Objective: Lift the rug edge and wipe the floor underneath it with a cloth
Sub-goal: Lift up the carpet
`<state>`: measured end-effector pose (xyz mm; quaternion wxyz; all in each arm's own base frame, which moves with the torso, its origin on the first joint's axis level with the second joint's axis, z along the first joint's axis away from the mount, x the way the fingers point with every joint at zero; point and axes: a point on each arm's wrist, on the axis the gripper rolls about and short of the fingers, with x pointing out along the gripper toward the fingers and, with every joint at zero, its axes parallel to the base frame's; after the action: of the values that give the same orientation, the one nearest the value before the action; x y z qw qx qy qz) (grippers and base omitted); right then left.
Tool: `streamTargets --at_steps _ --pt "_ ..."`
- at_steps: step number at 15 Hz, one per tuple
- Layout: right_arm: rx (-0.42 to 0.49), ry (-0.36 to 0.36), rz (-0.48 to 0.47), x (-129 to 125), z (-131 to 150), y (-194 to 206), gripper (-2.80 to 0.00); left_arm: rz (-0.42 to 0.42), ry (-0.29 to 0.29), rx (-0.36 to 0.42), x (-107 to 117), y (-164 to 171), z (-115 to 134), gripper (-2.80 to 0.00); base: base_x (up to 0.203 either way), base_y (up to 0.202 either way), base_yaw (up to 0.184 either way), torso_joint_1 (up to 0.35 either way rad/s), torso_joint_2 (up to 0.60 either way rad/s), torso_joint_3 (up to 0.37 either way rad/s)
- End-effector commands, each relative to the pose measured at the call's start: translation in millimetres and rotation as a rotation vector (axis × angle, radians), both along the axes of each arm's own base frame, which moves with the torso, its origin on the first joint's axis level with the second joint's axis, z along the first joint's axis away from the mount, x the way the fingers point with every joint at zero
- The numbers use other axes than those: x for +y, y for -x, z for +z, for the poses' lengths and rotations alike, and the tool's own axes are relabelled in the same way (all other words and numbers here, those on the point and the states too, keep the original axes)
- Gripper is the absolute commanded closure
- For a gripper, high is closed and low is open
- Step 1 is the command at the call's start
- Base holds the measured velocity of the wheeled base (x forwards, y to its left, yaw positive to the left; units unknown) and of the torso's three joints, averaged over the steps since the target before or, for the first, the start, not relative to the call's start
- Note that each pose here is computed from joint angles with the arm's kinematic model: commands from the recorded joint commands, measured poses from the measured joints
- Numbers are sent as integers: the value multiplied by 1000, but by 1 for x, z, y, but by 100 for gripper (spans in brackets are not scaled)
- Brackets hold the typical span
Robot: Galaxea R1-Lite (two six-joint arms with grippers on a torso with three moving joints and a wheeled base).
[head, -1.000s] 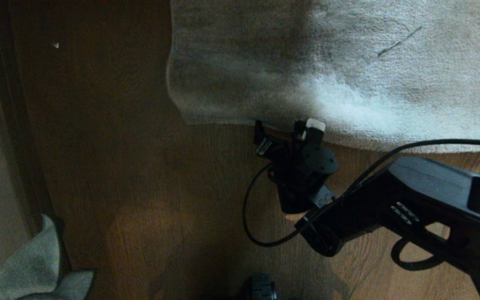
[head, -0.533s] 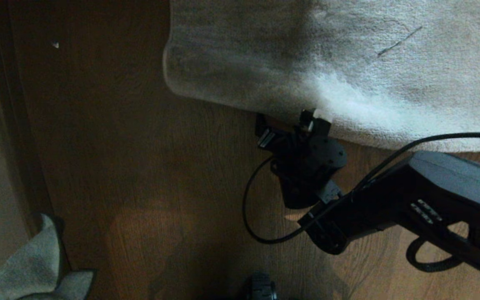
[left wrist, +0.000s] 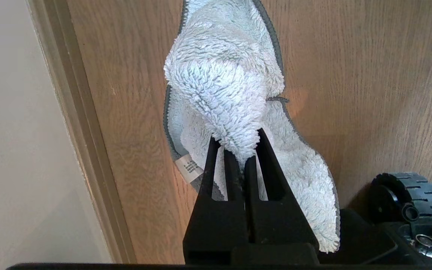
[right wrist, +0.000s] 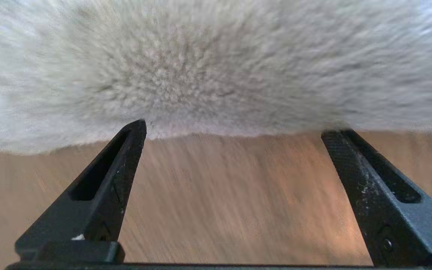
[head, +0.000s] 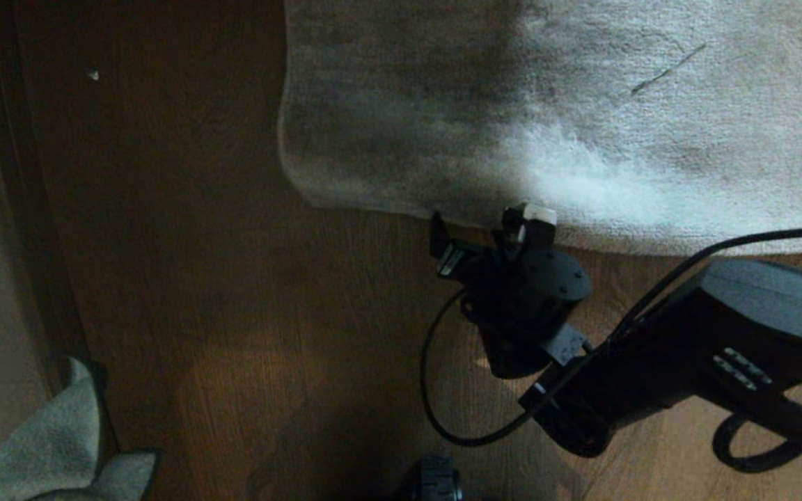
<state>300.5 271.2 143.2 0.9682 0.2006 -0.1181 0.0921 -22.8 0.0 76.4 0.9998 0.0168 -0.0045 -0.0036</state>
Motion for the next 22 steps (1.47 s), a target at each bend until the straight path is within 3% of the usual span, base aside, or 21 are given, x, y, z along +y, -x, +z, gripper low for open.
streamTargets --at_steps 1,6,9,14,18,22 --pt "7 11 -23 -12 1 3 -280 0 0 0 0 0 0 0 0 0 0 0 0 0" --pt "11 30 -71 -26 0 -6 -280 0 0 0 0 0 0 0 0 0 0 0 0 0" --pt "20 14 -50 -23 -2 -2 -280 0 0 0 0 0 0 0 0 0 0 0 0 0" --pt "99 -50 87 7 -18 26 -280 0 0 0 0 0 0 0 0 0 0 0 0 0" --pt "135 -26 101 19 -44 23 -280 0 0 0 0 0 0 0 0 0 0 0 0 0" --pt "115 -45 97 30 -56 13 -280 0 0 0 0 0 0 0 0 0 0 0 0 0"
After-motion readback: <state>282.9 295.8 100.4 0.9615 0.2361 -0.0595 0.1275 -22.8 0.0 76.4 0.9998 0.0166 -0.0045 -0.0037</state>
